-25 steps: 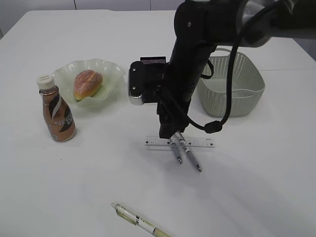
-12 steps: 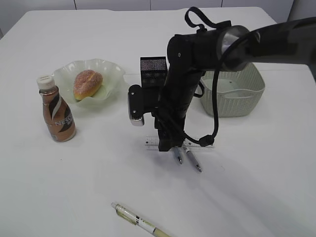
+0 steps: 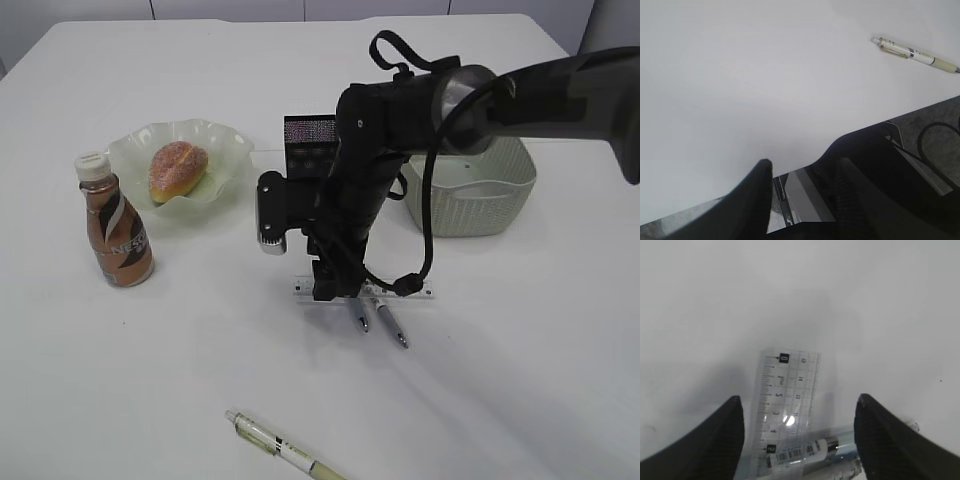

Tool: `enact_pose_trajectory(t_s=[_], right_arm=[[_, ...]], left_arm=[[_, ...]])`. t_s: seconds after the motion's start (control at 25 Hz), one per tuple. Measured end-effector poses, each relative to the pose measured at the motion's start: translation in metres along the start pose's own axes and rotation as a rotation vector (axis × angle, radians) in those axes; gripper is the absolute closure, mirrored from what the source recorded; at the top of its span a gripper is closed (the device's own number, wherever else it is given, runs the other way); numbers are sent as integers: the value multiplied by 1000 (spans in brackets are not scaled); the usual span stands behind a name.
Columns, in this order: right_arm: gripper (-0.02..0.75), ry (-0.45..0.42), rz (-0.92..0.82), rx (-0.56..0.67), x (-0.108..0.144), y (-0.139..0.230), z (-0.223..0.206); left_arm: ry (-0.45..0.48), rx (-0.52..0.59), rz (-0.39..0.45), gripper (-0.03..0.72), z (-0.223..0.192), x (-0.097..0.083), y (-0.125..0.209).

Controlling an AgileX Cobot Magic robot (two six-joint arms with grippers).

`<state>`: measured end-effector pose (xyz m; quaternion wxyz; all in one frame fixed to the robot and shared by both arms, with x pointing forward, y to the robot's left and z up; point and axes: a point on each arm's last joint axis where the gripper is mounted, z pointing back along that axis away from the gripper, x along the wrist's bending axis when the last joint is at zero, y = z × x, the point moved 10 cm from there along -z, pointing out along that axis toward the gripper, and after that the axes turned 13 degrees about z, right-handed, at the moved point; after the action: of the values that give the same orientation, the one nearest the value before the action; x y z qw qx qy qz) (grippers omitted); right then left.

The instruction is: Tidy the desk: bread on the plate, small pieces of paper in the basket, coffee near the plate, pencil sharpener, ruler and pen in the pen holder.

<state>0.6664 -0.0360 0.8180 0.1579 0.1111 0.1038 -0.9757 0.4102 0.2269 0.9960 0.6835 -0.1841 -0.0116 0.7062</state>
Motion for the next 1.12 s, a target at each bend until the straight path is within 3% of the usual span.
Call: enact_pose_trajectory(t_s=[1.12], right_arm=[[203, -19, -13, -10, 4, -1, -5]], left_arm=[[0, 0, 0, 381, 0, 0, 0]])
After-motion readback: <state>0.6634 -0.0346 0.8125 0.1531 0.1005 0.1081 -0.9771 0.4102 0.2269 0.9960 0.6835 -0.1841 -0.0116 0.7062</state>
